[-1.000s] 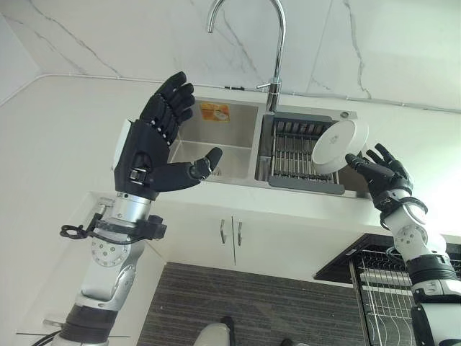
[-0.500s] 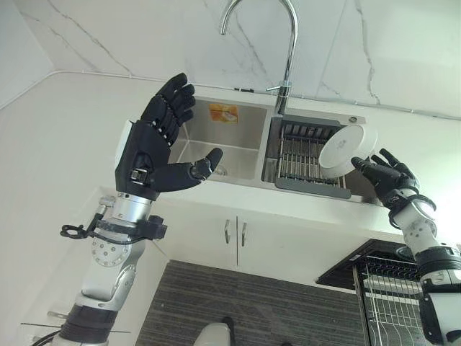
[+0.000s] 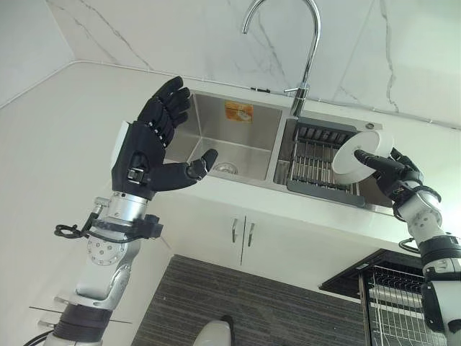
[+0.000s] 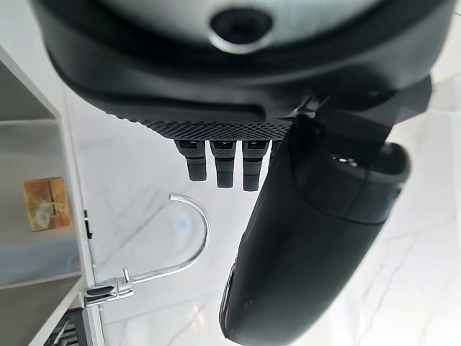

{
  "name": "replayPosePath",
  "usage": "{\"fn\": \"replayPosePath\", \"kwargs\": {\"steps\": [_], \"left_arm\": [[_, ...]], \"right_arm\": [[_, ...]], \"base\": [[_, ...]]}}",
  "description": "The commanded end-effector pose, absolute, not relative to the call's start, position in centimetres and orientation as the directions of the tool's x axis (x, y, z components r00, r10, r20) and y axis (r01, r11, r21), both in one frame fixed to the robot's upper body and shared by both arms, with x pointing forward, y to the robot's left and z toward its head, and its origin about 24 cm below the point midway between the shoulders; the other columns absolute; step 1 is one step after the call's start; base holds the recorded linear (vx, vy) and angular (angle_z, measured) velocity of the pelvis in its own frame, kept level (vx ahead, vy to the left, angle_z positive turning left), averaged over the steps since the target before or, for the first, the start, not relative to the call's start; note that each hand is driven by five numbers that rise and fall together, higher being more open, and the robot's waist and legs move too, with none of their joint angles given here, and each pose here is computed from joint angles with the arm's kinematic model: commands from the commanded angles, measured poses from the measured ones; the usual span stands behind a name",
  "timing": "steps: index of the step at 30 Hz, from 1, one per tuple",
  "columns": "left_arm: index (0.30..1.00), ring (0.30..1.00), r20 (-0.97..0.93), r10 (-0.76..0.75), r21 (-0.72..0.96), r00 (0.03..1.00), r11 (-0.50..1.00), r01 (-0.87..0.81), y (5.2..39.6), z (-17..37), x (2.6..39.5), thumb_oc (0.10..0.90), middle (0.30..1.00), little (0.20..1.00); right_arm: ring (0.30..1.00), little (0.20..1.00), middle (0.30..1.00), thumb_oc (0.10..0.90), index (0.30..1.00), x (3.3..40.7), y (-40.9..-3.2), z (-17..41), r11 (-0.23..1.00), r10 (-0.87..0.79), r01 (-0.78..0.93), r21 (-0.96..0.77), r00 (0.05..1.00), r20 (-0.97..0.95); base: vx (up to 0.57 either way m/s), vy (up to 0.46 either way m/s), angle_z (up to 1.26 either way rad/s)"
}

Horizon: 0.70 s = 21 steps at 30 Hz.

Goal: Place the dishes in the dishwasher.

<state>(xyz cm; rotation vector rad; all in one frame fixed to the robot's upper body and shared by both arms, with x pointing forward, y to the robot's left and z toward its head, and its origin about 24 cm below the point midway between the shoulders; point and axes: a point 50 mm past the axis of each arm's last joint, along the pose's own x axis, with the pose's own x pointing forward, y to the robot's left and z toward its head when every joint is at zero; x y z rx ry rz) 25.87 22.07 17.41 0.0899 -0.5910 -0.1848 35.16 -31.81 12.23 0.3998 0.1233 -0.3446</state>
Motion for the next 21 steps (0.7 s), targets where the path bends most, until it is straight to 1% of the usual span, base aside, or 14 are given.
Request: {"fn": "replayPosePath", "kwargs": {"steps": [1,14,15,16,17,21], "left_arm": [[0.9,0.9,0.698,-0.236,0.16,0.676,0.972,0.175,21.2,21.3,25.2,0.8,0.9,0.9],[0.9,0.9,0.664,-0.234,0.183,0.71,0.972,0.15,21.9,21.2,25.4,0.8,0.9,0.9],[0.9,0.9,0.658,-0.235,0.19,0.715,0.971,0.145,22.0,21.2,25.4,0.8,0.9,0.9],[0.9,0.9,0.651,-0.236,0.197,0.721,0.97,0.14,22.1,21.1,25.4,0.8,0.9,0.9],[0.9,0.9,0.632,-0.239,0.216,0.737,0.968,0.129,22.3,20.9,25.5,0.8,0.9,0.9],[0.9,0.9,0.599,-0.226,0.226,0.768,0.968,0.109,22.9,20.5,25.3,0.8,0.9,0.9]], "right_arm": [[0.9,0.9,0.9,0.8,0.9,35.9,-33.2,18.5,0.881,-0.324,0.291,0.374,0.946,0.027],[0.9,0.9,0.9,0.8,0.9,35.2,-35.2,17.3,0.808,-0.441,0.422,0.412,0.896,-0.053],[0.462,0.462,0.462,0.508,0.462,35.2,-35.4,17.3,0.806,-0.452,0.433,0.404,0.89,-0.051],[0.3,0.3,0.3,0.4,0.3,35.2,-35.4,17.3,0.807,-0.462,0.441,0.393,0.886,-0.047],[0.3,0.3,0.3,0.4,0.3,35.3,-35.6,17.2,0.808,-0.479,0.47,0.356,0.875,-0.068],[0.3,0.3,0.3,0.4,0.3,35.2,-36.3,17.6,0.802,-0.515,0.512,0.308,0.854,-0.077]], "base": [[0.02,-0.005,0.26],[0.03,-0.034,0.11],[0.07,-0.088,0.04],[0.13,-0.133,0.07],[0.15,-0.136,0.08],[0.11,-0.095,0.06]]}}
